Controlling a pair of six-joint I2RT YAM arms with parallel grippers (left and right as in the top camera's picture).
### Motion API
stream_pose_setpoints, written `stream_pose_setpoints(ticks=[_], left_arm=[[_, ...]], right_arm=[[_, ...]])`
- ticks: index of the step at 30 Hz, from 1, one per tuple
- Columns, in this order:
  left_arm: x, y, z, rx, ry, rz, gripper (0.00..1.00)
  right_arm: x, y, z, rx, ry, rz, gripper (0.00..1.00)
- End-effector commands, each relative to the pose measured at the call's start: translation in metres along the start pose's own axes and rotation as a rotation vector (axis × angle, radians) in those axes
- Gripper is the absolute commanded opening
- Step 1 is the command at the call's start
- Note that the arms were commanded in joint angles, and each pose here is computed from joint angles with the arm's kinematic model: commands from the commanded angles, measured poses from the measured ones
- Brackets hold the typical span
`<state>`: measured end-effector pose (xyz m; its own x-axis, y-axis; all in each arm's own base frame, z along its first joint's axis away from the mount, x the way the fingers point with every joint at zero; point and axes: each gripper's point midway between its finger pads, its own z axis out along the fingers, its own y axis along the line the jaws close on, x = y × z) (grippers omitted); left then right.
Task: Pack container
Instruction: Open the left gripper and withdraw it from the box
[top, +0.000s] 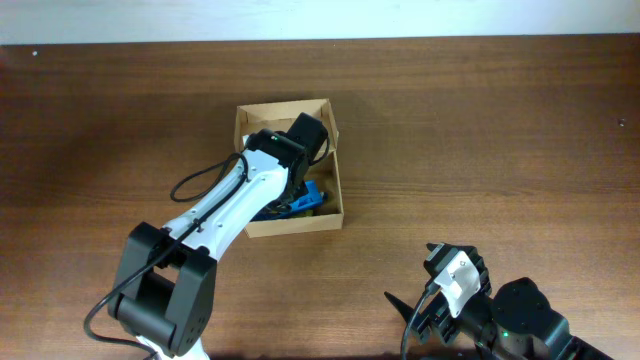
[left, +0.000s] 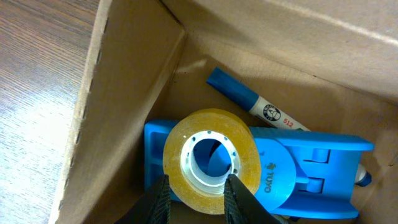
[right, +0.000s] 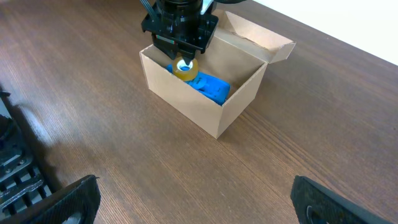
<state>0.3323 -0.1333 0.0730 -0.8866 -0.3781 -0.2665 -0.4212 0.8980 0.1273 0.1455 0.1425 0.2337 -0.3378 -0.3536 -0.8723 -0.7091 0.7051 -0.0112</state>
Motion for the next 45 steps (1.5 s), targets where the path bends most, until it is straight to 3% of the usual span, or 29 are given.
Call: stream_pose_setpoints(ticks=[1, 4, 5, 6, 7, 8, 14, 21, 35, 39, 45], left_arm=[[-0.007, -0.008, -0.014, 0.048, -0.017, -0.001, 0.27], [-0.018, -0.013, -0.047, 0.128, -0.072, 0.004, 0.31], [-0.023, -0.014, -0.063, 0.165, -0.102, 0.008, 0.38], [-0.028, -0.014, -0.079, 0.201, -0.131, 0.009, 0.55], [-0.032, -0.012, -0.095, 0.237, -0.161, 0.013, 0.8], [-0.035, -0.01, -0.11, 0.269, -0.189, 0.015, 1.0], [-0.041, 0.022, -0.183, 0.411, -0.332, 0.03, 1.0], [-0.036, 0.056, -0.234, 0.519, -0.43, -0.011, 1.0], [-0.024, 0.071, -0.239, 0.52, -0.413, -0.002, 1.0], [-0.026, 0.071, -0.24, 0.527, -0.419, -0.011, 1.0], [-0.056, 0.068, -0.252, 0.646, -0.447, -0.1, 0.99]], right_arm=[[-0.002, -0.001, -0.002, 0.009, -0.01, 0.007, 0.99], [-0.002, -0.001, -0.002, 0.009, -0.01, 0.007, 0.99], [-0.002, -0.001, -0.002, 0.009, -0.01, 0.007, 0.99], [-0.002, -0.001, -0.002, 0.009, -0.01, 0.007, 0.99], [-0.002, -0.001, -0.002, 0.009, -0.01, 0.007, 0.99], [-0.002, -0.001, -0.002, 0.009, -0.01, 0.007, 0.99], [-0.002, -0.001, -0.002, 0.009, -0.01, 0.007, 0.99], [-0.002, -0.001, -0.002, 0.009, -0.01, 0.007, 0.99], [-0.003, -0.003, -0.002, 0.019, -0.013, 0.006, 0.99], [-0.035, -0.024, -0.006, 0.14, -0.143, 0.02, 0.99], [-0.124, -0.066, -0.033, 0.352, -0.425, 0.121, 0.99]])
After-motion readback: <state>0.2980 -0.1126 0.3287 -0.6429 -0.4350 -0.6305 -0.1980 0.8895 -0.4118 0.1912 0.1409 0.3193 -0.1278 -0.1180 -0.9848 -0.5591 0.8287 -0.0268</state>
